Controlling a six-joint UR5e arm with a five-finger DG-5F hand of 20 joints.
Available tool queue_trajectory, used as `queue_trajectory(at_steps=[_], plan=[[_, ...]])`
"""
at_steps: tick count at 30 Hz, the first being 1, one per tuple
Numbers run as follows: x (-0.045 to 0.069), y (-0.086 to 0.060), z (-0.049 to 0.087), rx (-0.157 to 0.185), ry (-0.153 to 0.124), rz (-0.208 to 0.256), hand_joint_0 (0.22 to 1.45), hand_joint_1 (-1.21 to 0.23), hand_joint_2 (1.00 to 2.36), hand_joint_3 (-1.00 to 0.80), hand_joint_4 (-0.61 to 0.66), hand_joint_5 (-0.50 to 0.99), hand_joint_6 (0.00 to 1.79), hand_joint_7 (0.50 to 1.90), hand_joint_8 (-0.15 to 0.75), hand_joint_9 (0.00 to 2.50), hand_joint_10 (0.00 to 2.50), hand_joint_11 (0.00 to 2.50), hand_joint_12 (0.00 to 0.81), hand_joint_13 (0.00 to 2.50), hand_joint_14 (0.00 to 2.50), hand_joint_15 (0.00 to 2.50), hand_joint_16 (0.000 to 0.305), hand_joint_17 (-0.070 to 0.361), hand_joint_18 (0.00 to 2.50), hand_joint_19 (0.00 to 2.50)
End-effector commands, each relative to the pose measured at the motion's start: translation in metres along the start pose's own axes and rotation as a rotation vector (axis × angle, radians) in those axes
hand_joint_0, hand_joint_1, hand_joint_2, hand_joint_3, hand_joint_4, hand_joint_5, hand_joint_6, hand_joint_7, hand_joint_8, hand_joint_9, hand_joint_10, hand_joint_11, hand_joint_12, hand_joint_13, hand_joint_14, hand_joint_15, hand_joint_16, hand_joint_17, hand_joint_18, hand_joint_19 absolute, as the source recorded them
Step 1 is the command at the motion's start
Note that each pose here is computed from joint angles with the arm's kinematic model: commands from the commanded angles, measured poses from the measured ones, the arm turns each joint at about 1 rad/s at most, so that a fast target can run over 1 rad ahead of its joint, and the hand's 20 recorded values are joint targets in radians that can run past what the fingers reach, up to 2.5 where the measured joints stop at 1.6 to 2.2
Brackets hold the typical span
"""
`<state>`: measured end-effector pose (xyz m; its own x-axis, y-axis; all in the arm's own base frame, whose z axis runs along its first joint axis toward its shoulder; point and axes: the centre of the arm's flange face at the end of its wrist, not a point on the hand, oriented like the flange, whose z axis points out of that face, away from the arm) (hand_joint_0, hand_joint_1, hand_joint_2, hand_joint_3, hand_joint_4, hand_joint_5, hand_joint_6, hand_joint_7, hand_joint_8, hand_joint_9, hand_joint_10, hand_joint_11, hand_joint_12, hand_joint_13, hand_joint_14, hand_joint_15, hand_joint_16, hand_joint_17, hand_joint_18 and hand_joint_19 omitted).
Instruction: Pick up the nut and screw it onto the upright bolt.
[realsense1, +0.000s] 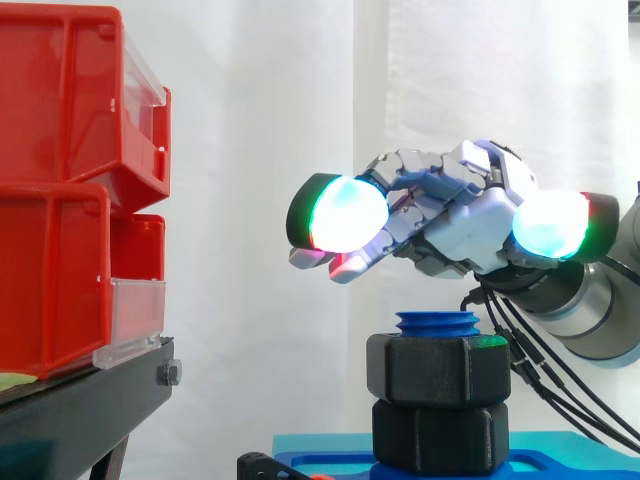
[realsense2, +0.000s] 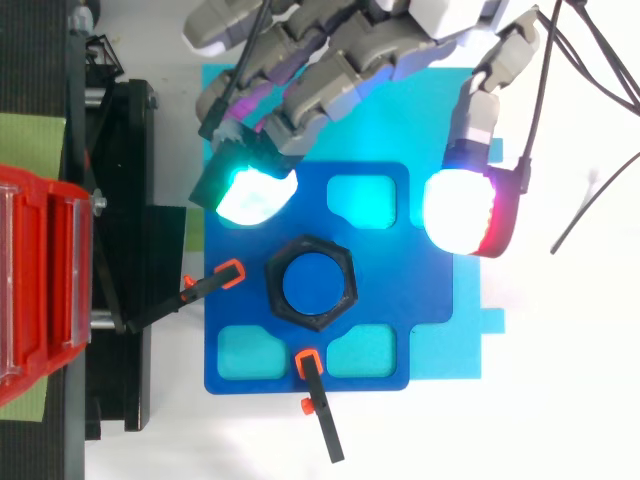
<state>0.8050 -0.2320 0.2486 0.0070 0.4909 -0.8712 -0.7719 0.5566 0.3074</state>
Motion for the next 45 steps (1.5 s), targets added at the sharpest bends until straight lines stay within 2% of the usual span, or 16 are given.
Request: queue_trajectory(at_steps=[1, 4, 11, 15, 19, 21, 23, 25, 31, 35, 37, 38, 39, 40, 41, 45], plan=[[0.005, 0.001, 0.003, 0.02, -0.012, 0.03, 0.48, -0.45, 1.0, -0.5, 0.2, -0.16, 0.5, 0.51, 0.26, 0.7, 0.0, 0.0, 0.375, 0.47, 0.0, 0.0, 0.067, 0.151, 0.19, 0.0], [0.005, 0.001, 0.007, 0.037, -0.022, 0.048, 0.48, -0.45, 1.0, -0.5, 0.2, -0.16, 0.5, 0.51, 0.258, 0.7, 0.0, 0.0, 0.373, 0.48, 0.0, 0.0, 0.067, 0.151, 0.19, 0.0], [0.015, 0.003, 0.015, 0.081, -0.028, 0.093, 0.48, -0.45, 1.0, -0.5, 0.22, -0.15, 0.5, 0.52, 0.268, 0.73, 0.0, 0.0, 0.375, 0.51, 0.0, 0.0, 0.066, 0.15, 0.21, 0.0], [0.019, 0.006, 0.02, 0.084, -0.02, 0.107, 0.49, -0.45, 1.0, -0.5, 0.22, -0.15, 0.5, 0.52, 0.274, 0.75, 0.0, 0.0, 0.376, 0.53, 0.0, 0.0, 0.066, 0.149, 0.22, 0.0], [0.021, 0.006, 0.019, 0.093, -0.011, 0.119, 0.49, -0.45, 1.0, -0.5, 0.23, -0.15, 0.5, 0.53, 0.277, 0.75, 0.0, 0.0, 0.376, 0.54, 0.0, 0.0, 0.066, 0.149, 0.23, 0.0], [0.025, 0.007, 0.018, 0.107, 0.007, 0.13, 0.49, -0.45, 1.0, -0.5, 0.23, -0.15, 0.5, 0.54, 0.279, 0.76, 0.0, 0.0, 0.377, 0.55, 0.0, 0.0, 0.066, 0.148, 0.24, 0.0], [0.025, 0.009, 0.017, 0.11, 0.013, 0.115, 0.49, -0.44, 1.0, -0.5, 0.24, -0.14, 0.5, 0.55, 0.28, 0.76, 0.0, 0.0, 0.377, 0.55, 0.0, 0.0, 0.066, 0.148, 0.25, 0.0], [0.017, 0.015, 0.017, 0.123, 0.027, 0.051, 0.48, -0.43, 1.0, -0.5, 0.23, -0.14, 0.5, 0.56, 0.282, 0.77, 0.0, 0.0, 0.378, 0.55, 0.0, 0.0, 0.066, 0.149, 0.25, 0.0], [0.015, 0.022, 0.015, 0.139, 0.04, 0.06, 0.48, -0.41, 1.0, -0.5, 0.24, -0.14, 0.5, 0.59, 0.287, 0.77, 0.0, 0.0, 0.386, 0.56, 0.0, 0.0, 0.067, 0.151, 0.26, 0.0], [0.008, 0.033, 0.012, 0.161, 0.054, 0.052, 0.48, -0.4, 1.0, -0.5, 0.25, -0.13, 0.5, 0.64, 0.298, 0.79, 0.0, 0.0, 0.392, 0.57, 0.0, 0.0, 0.067, 0.152, 0.27, 0.0], [0.008, 0.036, 0.01, 0.189, 0.05, 0.045, 0.48, -0.4, 1.0, -0.5, 0.27, -0.12, 0.5, 0.65, 0.302, 0.8, 0.0, 0.0, 0.392, 0.58, 0.0, 0.0, 0.068, 0.152, 0.27, 0.0], [0.004, 0.038, 0.01, 0.2, 0.045, 0.039, 0.48, -0.4, 1.0, -0.5, 0.26, -0.12, 0.5, 0.65, 0.305, 0.82, 0.0, 0.0, 0.393, 0.58, 0.0, 0.0, 0.068, 0.152, 0.27, 0.0], [0.007, 0.038, 0.007, 0.226, 0.047, 0.04, 0.48, -0.4, 1.0, -0.5, 0.27, -0.12, 0.5, 0.66, 0.307, 0.82, 0.0, 0.0, 0.393, 0.58, 0.0, 0.0, 0.068, 0.152, 0.28, 0.0], [0.006, 0.04, 0.006, 0.235, 0.047, 0.037, 0.48, -0.4, 1.0, -0.5, 0.27, -0.12, 0.5, 0.66, 0.307, 0.82, 0.0, 0.0, 0.392, 0.59, 0.0, 0.0, 0.068, 0.152, 0.28, 0.0], [0.008, 0.042, 0.004, 0.255, 0.055, 0.038, 0.48, -0.4, 1.0, -0.5, 0.27, -0.12, 0.5, 0.66, 0.307, 0.83, 0.0, 0.0, 0.394, 0.59, 0.0, 0.0, 0.068, 0.152, 0.29, 0.0], [0.01, 0.048, 0.004, 0.284, 0.084, 0.038, 0.48, -0.41, 1.0, -0.5, 0.28, -0.11, 0.5, 0.67, 0.309, 0.83, 0.0, 0.0, 0.394, 0.6, 0.0, 0.0, 0.067, 0.151, 0.3, 0.0]])
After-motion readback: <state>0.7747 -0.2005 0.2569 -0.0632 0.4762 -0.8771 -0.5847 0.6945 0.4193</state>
